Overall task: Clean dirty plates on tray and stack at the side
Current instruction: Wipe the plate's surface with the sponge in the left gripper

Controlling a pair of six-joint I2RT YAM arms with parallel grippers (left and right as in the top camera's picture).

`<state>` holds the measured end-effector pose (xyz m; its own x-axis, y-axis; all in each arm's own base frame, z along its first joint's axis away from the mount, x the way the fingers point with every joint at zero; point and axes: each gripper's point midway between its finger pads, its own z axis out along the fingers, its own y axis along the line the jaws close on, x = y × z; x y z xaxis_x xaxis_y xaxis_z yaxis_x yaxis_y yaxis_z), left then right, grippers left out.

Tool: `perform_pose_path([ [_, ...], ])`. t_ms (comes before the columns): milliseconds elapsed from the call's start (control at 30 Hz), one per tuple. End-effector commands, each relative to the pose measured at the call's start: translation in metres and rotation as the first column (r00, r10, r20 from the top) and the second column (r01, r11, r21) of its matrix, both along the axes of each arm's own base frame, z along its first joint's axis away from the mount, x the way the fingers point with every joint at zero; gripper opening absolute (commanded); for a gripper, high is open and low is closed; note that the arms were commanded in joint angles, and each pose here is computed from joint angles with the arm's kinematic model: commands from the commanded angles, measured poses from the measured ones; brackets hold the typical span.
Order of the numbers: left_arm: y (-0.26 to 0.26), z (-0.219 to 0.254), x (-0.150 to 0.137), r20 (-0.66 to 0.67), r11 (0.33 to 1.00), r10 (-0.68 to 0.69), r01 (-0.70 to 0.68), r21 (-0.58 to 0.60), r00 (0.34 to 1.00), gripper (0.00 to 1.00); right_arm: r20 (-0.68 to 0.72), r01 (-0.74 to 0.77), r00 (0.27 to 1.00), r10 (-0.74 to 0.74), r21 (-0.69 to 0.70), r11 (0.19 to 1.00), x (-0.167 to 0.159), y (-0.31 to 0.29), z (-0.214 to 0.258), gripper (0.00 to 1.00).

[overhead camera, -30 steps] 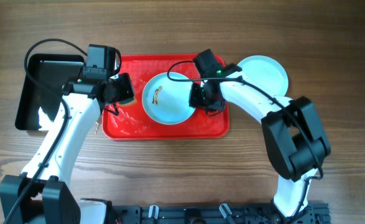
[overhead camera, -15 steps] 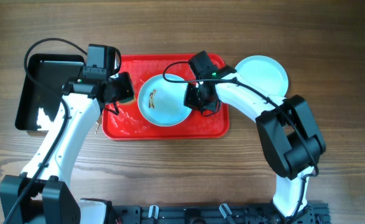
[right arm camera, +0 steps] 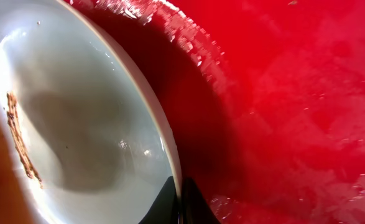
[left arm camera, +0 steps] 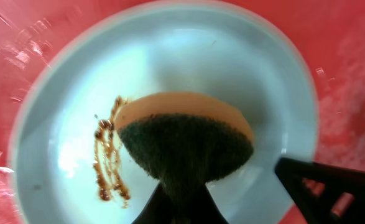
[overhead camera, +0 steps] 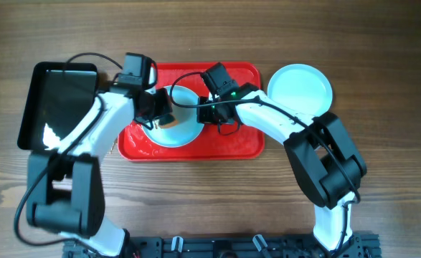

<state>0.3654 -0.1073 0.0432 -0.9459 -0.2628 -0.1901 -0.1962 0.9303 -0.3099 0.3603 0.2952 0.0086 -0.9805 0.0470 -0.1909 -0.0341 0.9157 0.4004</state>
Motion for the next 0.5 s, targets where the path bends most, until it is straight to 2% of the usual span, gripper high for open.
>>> perform_pose_path([
  [0,-0.016,-0.018,0.004,-0.043,0.997,0.045,-0.048,-0.064,0.998,0.04,-0.001,0.034,0.999,-0.034,-0.025,0.999,0.005,-0.004,-0.008,0.04],
  [167,-0.028,-0.037,0.000,-0.072,0.998,0.007,-0.011,-0.056,0.997,0.04,0.001,0.043,0.999,-0.043,-0.049,0.998,0.005,-0.009,-0.010,0.04],
  [233,-0.022,-0.044,0.004,-0.062,1.000,0.018,-0.019,-0.011,0.998,0.04,-0.004,0.045,0.999,-0.046,-0.063,0.997,0.004,-0.012,-0.011,0.04],
  [300,0.010,-0.049,0.006,-0.034,0.984,0.022,-0.016,0.179,0.999,0.04,-0.006,0.040,0.999,-0.041,-0.080,0.996,0.002,-0.015,-0.012,0.04],
  [367,0.050,-0.049,0.000,-0.036,0.916,0.022,-0.006,0.400,0.999,0.04,0.004,0.044,0.999,-0.044,-0.099,0.994,0.004,-0.018,-0.013,0.04],
  [467,0.079,-0.040,-0.004,-0.027,0.836,0.055,-0.031,0.547,0.998,0.04,0.006,0.045,0.999,-0.045,-0.101,0.994,0.004,-0.018,-0.013,0.04],
])
